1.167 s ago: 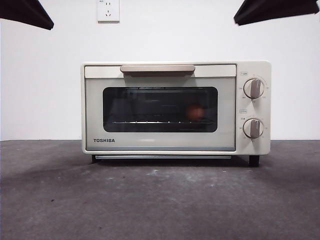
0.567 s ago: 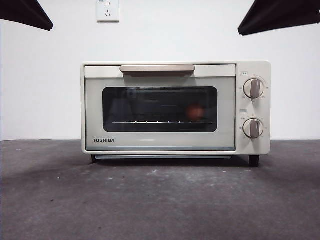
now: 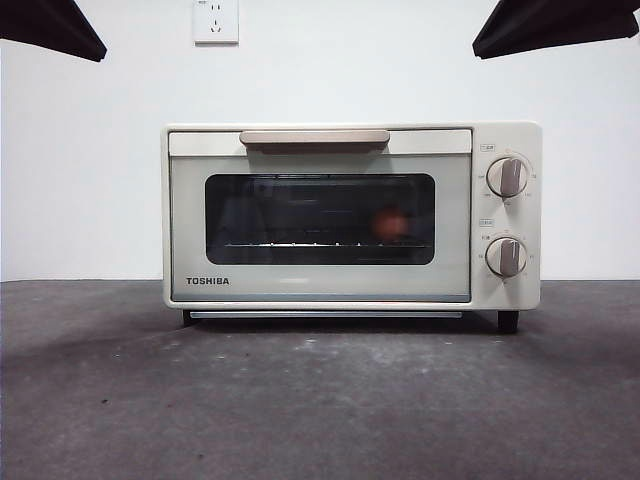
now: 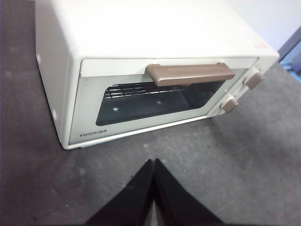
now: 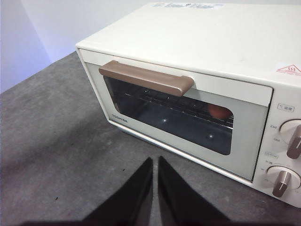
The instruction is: Eggoven
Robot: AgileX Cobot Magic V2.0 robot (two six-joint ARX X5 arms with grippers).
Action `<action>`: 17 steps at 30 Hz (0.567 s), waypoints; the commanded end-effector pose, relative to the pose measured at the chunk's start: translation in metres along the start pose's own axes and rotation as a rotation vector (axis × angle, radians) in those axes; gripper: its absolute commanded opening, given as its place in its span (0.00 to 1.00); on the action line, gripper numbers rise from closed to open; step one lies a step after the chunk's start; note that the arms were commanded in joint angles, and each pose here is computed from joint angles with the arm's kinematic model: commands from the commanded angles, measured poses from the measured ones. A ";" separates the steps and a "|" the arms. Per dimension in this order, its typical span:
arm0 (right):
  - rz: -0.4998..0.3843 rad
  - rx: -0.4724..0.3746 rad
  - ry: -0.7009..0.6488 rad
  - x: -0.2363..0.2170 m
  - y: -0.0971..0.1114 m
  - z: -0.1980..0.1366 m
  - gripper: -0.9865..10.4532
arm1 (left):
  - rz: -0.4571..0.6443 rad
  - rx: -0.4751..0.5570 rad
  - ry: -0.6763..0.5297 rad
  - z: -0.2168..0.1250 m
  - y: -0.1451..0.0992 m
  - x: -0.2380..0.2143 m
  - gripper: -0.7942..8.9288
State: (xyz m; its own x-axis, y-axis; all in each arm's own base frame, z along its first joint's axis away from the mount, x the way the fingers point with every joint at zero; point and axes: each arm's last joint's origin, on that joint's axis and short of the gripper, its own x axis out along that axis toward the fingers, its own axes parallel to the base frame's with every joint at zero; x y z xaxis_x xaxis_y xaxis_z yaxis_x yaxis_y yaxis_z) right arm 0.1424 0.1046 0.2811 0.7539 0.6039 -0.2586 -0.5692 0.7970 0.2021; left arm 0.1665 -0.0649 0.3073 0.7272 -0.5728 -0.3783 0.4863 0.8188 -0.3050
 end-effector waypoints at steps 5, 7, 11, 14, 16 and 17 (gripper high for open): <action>0.004 -0.010 -0.013 0.000 0.001 0.003 0.09 | 0.181 0.251 -0.120 0.006 0.010 -0.026 0.09; 0.004 -0.010 -0.013 0.000 0.001 0.003 0.09 | 0.229 0.269 -0.182 0.001 0.015 -0.036 0.09; 0.004 -0.010 -0.013 0.000 0.001 0.003 0.09 | 0.333 0.314 -0.298 -0.019 0.027 -0.049 0.09; 0.004 -0.010 -0.013 0.000 0.001 0.003 0.09 | 0.401 0.322 -0.347 -0.040 0.035 -0.052 0.09; 0.004 -0.010 -0.013 0.000 0.001 0.003 0.09 | 0.420 0.323 -0.364 -0.058 0.039 -0.052 0.09; 0.004 -0.010 -0.013 0.000 0.001 0.003 0.09 | 0.427 0.322 -0.363 -0.066 0.040 -0.051 0.09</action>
State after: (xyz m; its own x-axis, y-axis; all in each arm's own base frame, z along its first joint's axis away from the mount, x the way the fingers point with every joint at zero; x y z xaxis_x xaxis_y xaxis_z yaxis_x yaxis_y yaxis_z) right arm 0.1423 0.1046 0.2812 0.7538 0.6043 -0.2582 -0.5695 0.7968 0.2021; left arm 0.1180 -0.0055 0.2591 0.9772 -0.1956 -0.0827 0.2023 0.9758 0.0827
